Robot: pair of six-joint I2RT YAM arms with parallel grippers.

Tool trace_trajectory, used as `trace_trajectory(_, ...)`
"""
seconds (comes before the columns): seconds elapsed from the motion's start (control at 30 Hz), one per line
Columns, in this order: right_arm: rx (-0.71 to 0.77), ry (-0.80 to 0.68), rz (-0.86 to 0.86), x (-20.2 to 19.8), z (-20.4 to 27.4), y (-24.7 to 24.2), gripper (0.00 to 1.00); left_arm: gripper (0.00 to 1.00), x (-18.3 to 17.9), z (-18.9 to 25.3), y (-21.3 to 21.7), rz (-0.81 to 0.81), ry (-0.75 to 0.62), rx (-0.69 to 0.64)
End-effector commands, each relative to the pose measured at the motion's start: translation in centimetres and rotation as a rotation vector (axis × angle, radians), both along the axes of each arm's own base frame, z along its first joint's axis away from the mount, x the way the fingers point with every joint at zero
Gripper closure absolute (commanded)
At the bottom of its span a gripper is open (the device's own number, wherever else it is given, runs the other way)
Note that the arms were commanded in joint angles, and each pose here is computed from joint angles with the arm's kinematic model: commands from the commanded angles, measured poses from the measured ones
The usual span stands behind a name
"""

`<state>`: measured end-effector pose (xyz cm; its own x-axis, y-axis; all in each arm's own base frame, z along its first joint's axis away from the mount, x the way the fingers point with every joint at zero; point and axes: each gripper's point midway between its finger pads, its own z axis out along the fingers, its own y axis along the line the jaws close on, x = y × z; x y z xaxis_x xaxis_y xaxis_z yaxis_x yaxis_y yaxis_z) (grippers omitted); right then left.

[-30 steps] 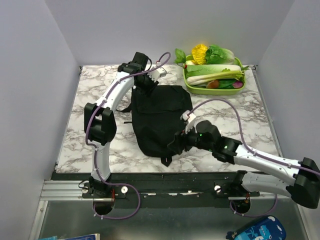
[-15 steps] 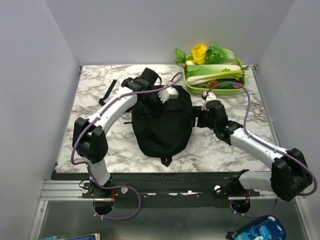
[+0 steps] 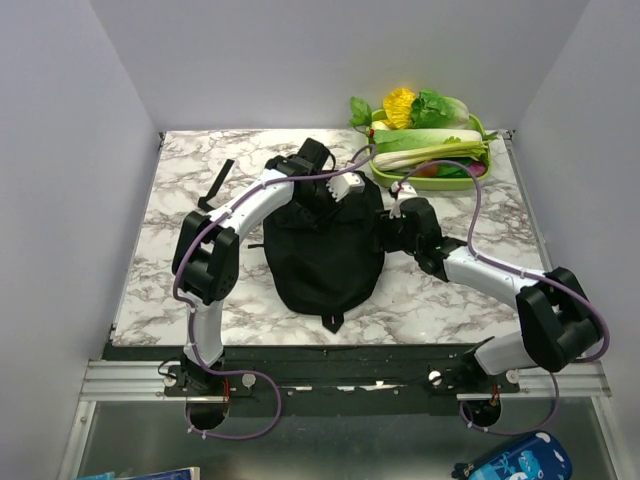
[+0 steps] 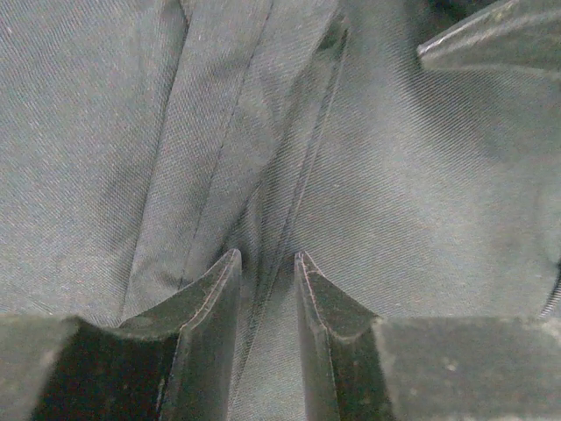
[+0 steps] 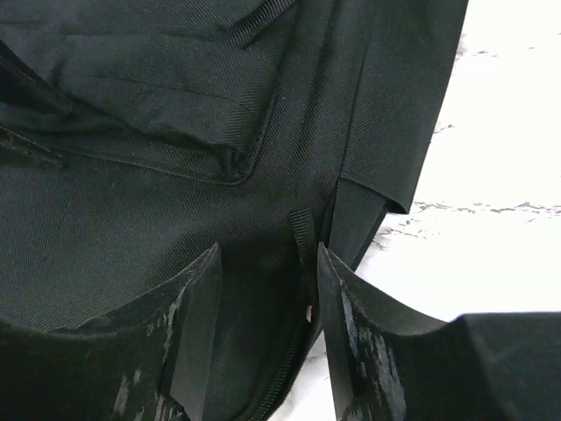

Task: Pack the student bag
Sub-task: Adjust the student bag at the center of the board, then zip the student bag at the center of the board.

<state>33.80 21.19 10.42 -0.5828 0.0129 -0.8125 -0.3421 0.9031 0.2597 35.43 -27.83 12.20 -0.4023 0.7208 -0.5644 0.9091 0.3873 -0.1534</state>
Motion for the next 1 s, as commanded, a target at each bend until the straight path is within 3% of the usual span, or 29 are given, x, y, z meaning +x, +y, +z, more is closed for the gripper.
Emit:
trace_trajectory(0.0,0.015,-0.027,0.047,0.8,0.6,1.2,0.49,0.62,0.3,-2.9,1.7,0.034,-0.018,0.101)
trace_trajectory(0.37,-0.015,-0.089,-0.021,1.4,1.8,-0.4,0.95,0.65,0.9,-3.4,2.1,0.069,0.001,0.111)
trace_trajectory(0.43,-0.037,-0.09,-0.038,1.5,1.7,-0.9,0.99,0.65,0.8,-3.4,2.1,0.069,0.007,0.111)
trace_trajectory(0.77,0.027,-0.202,-0.095,0.6,4.5,-2.3,0.99,0.66,0.4,-1.8,1.3,0.066,0.013,0.061)
trace_trajectory(0.97,0.065,-0.175,-0.083,-0.7,4.1,-2.3,0.99,0.65,1.5,4.6,-2.5,-0.001,-0.045,-0.09)
